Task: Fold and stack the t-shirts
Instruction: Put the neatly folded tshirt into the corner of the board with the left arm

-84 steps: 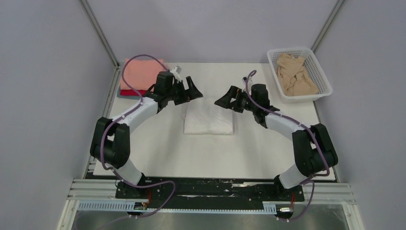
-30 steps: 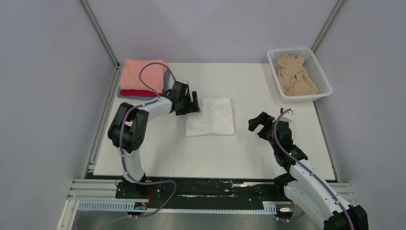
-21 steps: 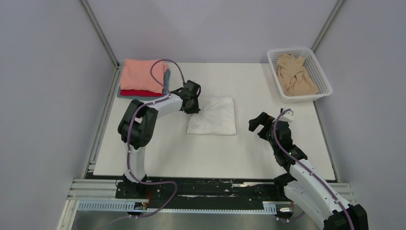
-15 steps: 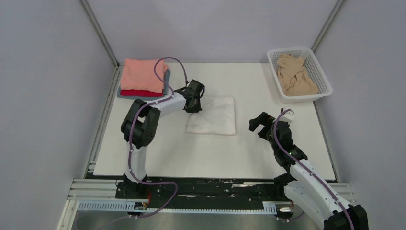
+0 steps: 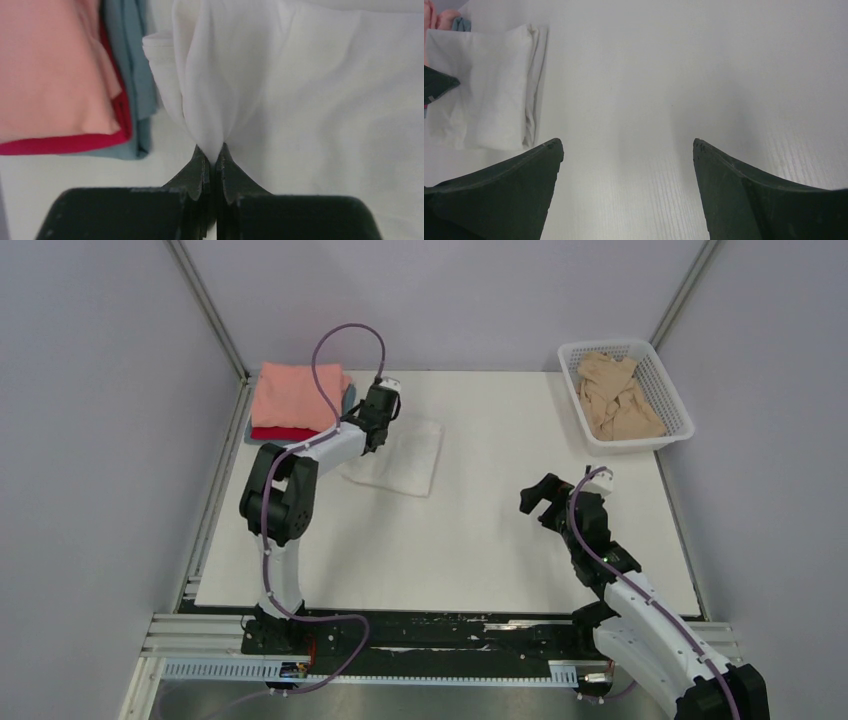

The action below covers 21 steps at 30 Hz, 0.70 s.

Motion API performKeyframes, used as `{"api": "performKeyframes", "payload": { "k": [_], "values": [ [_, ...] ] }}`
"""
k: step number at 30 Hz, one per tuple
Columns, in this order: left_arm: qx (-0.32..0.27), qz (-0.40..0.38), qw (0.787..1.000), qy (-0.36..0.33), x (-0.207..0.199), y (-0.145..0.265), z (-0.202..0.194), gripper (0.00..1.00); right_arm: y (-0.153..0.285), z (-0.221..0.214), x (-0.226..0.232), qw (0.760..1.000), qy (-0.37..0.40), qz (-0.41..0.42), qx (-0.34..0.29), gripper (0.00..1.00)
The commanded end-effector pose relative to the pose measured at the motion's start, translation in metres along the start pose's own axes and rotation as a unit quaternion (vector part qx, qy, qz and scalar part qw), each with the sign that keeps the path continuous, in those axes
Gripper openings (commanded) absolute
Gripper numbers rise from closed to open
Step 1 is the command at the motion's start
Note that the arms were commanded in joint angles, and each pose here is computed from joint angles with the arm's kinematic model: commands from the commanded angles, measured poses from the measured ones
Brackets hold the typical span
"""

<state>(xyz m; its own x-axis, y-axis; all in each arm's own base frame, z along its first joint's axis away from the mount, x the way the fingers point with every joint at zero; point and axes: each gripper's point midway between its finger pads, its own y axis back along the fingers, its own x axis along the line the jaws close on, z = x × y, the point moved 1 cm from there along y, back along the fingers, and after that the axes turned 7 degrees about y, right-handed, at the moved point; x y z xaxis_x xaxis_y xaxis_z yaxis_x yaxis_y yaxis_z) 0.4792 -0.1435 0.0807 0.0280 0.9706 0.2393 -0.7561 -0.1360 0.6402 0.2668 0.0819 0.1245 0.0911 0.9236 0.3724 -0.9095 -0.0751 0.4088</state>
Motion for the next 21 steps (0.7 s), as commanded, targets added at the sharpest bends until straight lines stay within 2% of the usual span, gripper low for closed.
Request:
{"api": "performKeyframes", "payload": {
  "k": [1, 4, 12, 21],
  "values": [
    [-0.129, 0.076, 0.988, -0.043, 0.060, 0.018, 0.098, 0.00, -0.005, 0.008, 0.001, 1.000, 0.007, 0.000, -0.022, 1.00],
    [-0.164, 0.100, 0.980, -0.055, 0.080, 0.020, 0.122, 0.00, -0.008, 0.005, -0.001, 1.000, 0.014, -0.006, -0.016, 1.00],
    [-0.196, 0.131, 0.969, -0.066, 0.126, 0.034, 0.166, 0.00, -0.014, 0.000, -0.002, 1.000, 0.020, -0.013, 0.000, 1.00],
    [-0.230, 0.154, 0.958, -0.075, 0.150, 0.075, 0.200, 0.00, -0.019, -0.004, -0.003, 0.999, 0.026, -0.020, 0.011, 1.00]
  ]
}}
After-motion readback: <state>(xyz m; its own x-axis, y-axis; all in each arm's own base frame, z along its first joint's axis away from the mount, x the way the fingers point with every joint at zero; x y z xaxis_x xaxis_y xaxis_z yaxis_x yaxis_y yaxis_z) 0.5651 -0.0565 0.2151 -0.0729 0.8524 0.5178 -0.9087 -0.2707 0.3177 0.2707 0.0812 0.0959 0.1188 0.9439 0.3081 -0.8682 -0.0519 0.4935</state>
